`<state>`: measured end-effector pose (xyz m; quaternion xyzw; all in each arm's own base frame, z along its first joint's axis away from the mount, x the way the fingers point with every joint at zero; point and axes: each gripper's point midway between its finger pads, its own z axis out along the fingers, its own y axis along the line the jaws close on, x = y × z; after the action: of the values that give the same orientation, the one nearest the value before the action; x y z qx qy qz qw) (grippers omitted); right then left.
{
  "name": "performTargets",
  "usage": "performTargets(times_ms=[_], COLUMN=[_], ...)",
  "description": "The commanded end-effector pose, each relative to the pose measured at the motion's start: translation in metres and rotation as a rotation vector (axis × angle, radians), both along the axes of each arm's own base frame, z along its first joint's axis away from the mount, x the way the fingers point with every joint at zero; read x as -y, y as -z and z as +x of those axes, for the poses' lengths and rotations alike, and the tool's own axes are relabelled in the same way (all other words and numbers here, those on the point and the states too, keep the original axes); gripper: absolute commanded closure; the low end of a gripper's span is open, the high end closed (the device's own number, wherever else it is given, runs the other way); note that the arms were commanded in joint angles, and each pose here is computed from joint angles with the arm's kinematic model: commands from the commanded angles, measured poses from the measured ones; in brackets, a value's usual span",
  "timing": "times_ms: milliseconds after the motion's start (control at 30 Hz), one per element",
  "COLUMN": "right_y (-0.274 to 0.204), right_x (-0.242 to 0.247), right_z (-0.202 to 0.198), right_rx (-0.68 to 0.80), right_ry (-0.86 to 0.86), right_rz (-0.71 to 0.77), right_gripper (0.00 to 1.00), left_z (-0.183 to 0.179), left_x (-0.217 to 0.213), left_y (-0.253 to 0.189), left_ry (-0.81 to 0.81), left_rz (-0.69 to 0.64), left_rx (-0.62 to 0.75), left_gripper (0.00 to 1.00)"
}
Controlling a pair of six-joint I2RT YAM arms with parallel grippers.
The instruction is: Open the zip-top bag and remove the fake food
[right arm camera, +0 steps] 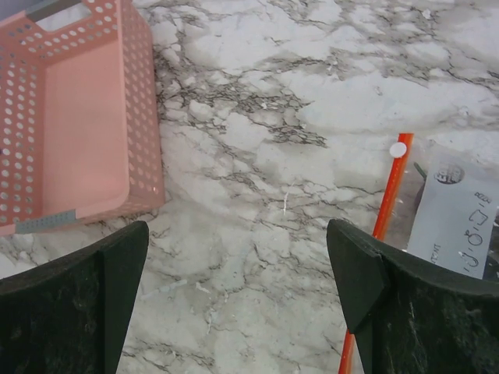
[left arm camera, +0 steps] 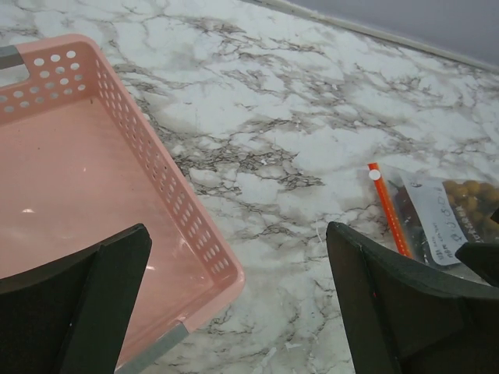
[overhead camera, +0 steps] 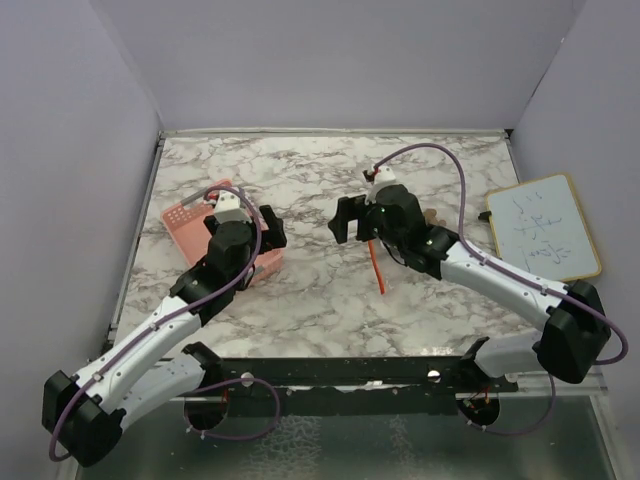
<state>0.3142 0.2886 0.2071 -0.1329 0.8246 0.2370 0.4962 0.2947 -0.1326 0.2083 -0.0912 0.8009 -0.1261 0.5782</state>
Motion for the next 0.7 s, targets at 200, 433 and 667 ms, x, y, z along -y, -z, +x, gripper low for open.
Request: performTargets(times_ms=[200, 433, 667], right_y=[-0.030, -0.024, -0.020], right_x=[0.035, 0.053, 0.072], right_z=[-0.006, -0.003, 0.002], right_rx=[0.068, 0.131, 0.107], right_ry=[0.125, 0.185, 0.279], right_rz=[0.020, -0.007, -0.088], right_gripper=[0.04, 0.05, 0.06], left_z=[-0.010, -0.012, -0.003], left_x=[-0.002, -0.004, 0.005], left_y=[-0.012, 0.005, 0.020], left_ry=[0.008, -0.007, -0.011], left_rz=[0.003, -0.012, -0.012], left_rx=[-0.045, -0.058, -0.093], left_gripper=[0.01, 0.01, 0.01])
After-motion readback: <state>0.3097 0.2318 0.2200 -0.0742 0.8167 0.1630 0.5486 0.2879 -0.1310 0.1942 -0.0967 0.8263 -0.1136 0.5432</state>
